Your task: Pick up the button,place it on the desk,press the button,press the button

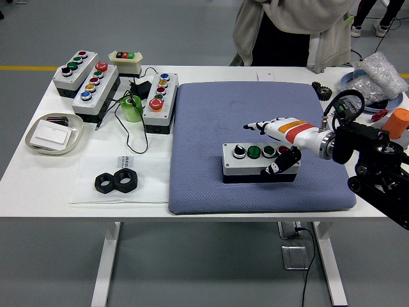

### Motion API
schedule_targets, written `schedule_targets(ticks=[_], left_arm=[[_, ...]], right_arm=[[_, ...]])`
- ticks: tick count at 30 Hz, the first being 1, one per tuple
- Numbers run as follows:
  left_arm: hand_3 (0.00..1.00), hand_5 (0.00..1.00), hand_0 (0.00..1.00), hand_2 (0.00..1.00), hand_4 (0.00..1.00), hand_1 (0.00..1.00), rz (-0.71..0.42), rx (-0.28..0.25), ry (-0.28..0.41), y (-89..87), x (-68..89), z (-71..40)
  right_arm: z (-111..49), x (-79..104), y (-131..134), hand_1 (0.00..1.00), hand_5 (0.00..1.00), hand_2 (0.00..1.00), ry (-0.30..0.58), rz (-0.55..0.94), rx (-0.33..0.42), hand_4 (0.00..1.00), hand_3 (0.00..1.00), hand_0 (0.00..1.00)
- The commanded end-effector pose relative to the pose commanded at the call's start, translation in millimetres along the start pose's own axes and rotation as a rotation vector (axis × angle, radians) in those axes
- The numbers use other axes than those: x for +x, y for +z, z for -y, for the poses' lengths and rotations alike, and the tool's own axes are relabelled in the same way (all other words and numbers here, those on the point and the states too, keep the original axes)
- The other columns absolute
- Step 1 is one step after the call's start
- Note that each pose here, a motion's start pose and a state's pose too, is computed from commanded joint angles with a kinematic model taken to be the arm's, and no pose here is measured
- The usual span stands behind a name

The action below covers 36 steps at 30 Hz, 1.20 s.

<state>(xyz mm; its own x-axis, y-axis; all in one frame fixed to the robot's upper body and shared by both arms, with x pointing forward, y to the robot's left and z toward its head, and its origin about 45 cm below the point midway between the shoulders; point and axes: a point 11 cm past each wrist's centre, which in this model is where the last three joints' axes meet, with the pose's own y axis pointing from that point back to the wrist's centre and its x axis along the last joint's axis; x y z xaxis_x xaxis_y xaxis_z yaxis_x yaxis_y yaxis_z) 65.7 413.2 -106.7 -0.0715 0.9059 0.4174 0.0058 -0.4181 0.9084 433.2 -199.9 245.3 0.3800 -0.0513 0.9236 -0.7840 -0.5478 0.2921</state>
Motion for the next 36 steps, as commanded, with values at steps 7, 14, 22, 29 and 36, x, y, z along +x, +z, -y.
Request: schedule_targets(ticks=[7, 14, 22, 29, 36], left_arm=[[0.826, 0.998, 0.695, 0.802, 0.752, 0.695, 0.01, 0.004, 0.002, -2.3, 0.6, 0.4], [0.826, 0.998, 0.695, 0.802, 0.752, 0.694, 0.017, 0.013, 0.003, -6.9, 1.4, 1.2], [0.826, 0.998, 0.694, 0.801, 0.752, 0.693, 0.02, 0.017, 0.005, -9.7, 2.5, 1.7], [0.826, 0.998, 0.695, 0.801, 0.752, 0.693, 0.019, 0.019, 0.005, -11.3, 2.4, 2.0], [0.826, 0.998, 0.694, 0.8, 0.752, 0.693, 0.015, 0.013, 0.002, -8.4, 1.7, 1.5]], right_arm=[[-31.5, 32.3, 20.6, 0.797, 0.262, 0.884, 0.184, -0.03, -0.089, 0.985, 0.998, 0.953], [-68.4, 39.7, 37.6, 0.269, 0.429, 0.358, 0.232, -0.018, -0.164, 0.913, 0.99, 0.39], [-89.6, 22.1, 33.4, 0.123, 0.446, 0.258, 0.138, 0.037, -0.159, 0.881, 0.92, 0.237], [-90.3, 3.4, 24.3, 0.06, 0.455, 0.196, 0.057, 0.05, -0.144, 0.861, 0.876, 0.161], [-80.7, -6.8, 15.0, 0.035, 0.465, 0.173, 0.016, 0.042, -0.13, 0.846, 0.87, 0.112]])
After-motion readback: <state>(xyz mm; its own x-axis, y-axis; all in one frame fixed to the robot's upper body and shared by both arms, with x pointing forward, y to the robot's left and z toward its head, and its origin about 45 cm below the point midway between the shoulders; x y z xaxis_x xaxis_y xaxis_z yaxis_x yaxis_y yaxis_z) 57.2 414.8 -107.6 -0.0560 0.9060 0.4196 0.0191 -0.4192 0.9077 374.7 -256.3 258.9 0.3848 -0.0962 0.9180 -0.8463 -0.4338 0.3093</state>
